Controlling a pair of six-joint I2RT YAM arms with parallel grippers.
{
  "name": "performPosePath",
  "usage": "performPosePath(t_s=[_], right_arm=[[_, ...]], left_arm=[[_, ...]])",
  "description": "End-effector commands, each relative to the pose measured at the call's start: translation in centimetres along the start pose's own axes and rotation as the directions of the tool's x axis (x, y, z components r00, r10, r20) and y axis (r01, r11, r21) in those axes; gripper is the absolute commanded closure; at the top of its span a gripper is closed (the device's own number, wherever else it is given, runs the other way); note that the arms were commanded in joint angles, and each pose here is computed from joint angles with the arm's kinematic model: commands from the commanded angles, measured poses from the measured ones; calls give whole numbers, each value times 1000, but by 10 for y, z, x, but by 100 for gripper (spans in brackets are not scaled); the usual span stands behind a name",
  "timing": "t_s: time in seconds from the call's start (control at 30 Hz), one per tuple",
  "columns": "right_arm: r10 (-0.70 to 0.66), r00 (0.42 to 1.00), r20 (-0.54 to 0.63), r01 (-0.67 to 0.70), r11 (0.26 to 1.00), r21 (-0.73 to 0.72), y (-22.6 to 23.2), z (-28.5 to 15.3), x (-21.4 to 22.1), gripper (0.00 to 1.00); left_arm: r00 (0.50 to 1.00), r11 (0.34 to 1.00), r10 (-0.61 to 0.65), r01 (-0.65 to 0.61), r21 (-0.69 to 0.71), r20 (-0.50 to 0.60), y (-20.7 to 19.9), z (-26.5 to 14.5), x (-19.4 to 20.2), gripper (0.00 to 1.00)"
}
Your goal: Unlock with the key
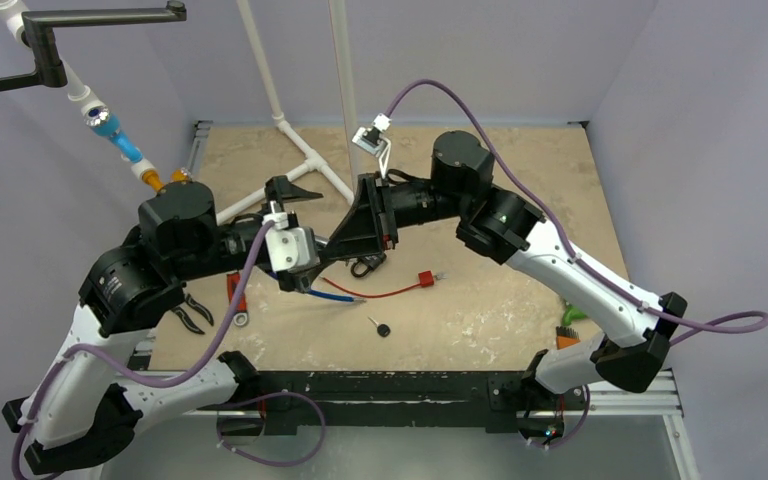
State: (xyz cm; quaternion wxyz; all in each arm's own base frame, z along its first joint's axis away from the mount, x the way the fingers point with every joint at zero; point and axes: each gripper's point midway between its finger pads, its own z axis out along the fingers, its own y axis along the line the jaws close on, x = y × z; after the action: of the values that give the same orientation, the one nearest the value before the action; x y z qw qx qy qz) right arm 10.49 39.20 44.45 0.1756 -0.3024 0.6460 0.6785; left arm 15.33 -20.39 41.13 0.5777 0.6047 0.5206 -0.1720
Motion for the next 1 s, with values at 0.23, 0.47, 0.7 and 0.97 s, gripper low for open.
performPosePath(t_s=[0.23, 0.47, 0.7, 0.97], right_arm=[[-140, 983, 120, 152, 983, -101, 48, -10, -37, 100], [-55, 990, 128, 69, 992, -108, 22, -4, -31, 100], [36, 969, 243, -28, 999, -38, -29, -25, -43, 100], [117, 900, 420, -149, 988, 44, -96, -66, -58, 100]], left_arm=[[987, 947, -9, 60, -316, 161, 61, -57, -63, 0], [963, 937, -54, 140, -321, 265, 60, -85, -90, 0], [948, 921, -87, 193, -339, 306, 67, -89, -98, 0], [948, 924, -103, 203, -323, 301, 65, -83, -95, 0]])
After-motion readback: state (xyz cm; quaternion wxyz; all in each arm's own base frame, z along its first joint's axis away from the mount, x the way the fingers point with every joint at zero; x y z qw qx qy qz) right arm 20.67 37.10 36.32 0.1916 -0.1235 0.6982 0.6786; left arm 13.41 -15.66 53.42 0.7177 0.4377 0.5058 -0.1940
